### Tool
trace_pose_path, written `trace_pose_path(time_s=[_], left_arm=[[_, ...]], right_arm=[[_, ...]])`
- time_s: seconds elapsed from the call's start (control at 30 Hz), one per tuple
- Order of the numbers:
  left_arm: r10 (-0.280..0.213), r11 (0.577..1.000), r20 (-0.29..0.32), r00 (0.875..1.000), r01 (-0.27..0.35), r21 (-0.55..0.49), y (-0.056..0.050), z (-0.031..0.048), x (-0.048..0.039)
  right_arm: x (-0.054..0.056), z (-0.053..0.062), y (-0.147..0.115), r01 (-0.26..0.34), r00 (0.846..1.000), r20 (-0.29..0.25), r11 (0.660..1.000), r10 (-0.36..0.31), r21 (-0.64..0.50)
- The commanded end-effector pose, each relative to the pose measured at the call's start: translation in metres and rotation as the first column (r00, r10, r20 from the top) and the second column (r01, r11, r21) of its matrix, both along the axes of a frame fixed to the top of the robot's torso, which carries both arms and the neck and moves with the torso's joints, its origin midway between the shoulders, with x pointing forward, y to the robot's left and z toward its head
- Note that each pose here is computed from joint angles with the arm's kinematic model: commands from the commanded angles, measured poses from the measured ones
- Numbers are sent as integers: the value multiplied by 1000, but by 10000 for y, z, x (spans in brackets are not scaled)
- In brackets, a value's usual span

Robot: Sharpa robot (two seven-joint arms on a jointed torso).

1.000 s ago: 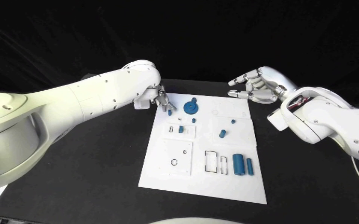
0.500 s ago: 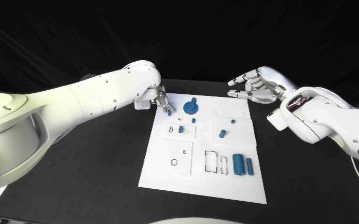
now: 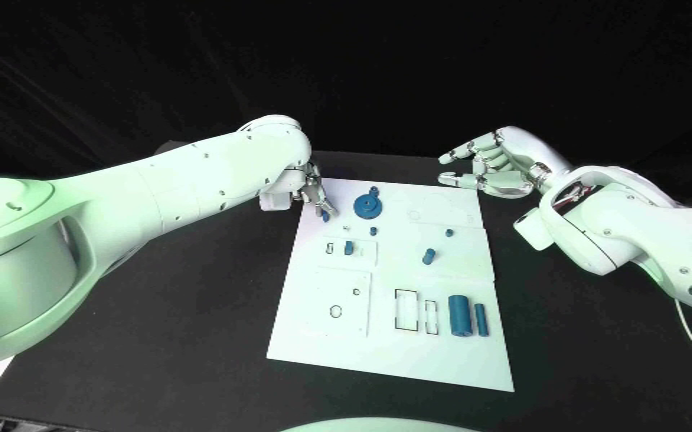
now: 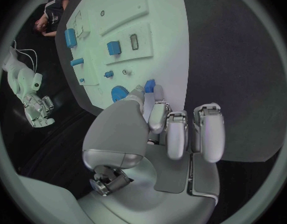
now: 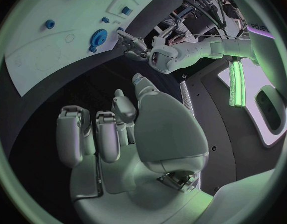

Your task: Assemble the parts on the task board

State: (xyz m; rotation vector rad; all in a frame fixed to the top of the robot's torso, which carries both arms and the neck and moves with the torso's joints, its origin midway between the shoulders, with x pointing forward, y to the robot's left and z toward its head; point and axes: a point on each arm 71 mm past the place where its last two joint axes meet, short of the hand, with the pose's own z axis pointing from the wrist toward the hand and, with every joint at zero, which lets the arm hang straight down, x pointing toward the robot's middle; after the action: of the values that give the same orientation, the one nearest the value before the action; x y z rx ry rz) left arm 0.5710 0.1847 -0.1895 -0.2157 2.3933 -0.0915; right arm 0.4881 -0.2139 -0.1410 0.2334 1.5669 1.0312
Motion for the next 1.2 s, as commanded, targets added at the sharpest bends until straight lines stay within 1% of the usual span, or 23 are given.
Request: trace_pose_path(time_s=[0.03,0.6,1.03,1.2], left_arm=[[-18,1000,-22,1000,17,-7,-24,-10,-12],[-16,1000,-25,1000,16,-10,-29,-12,-15],[0,999,13,1000,0,-38,-22,7,0],[5,998,43,999,-2,-70,-6,31,-32]], right_arm=[[-7,-4,16,-17,1000,0,1000,17,-5],[-5,-5,16,-17,1000,0,1000,17,-5],[-1,-14,19,-18,1000,-3,1000,18,-5],[0,-21,23,-19,1000,-5,1000,19,-3]])
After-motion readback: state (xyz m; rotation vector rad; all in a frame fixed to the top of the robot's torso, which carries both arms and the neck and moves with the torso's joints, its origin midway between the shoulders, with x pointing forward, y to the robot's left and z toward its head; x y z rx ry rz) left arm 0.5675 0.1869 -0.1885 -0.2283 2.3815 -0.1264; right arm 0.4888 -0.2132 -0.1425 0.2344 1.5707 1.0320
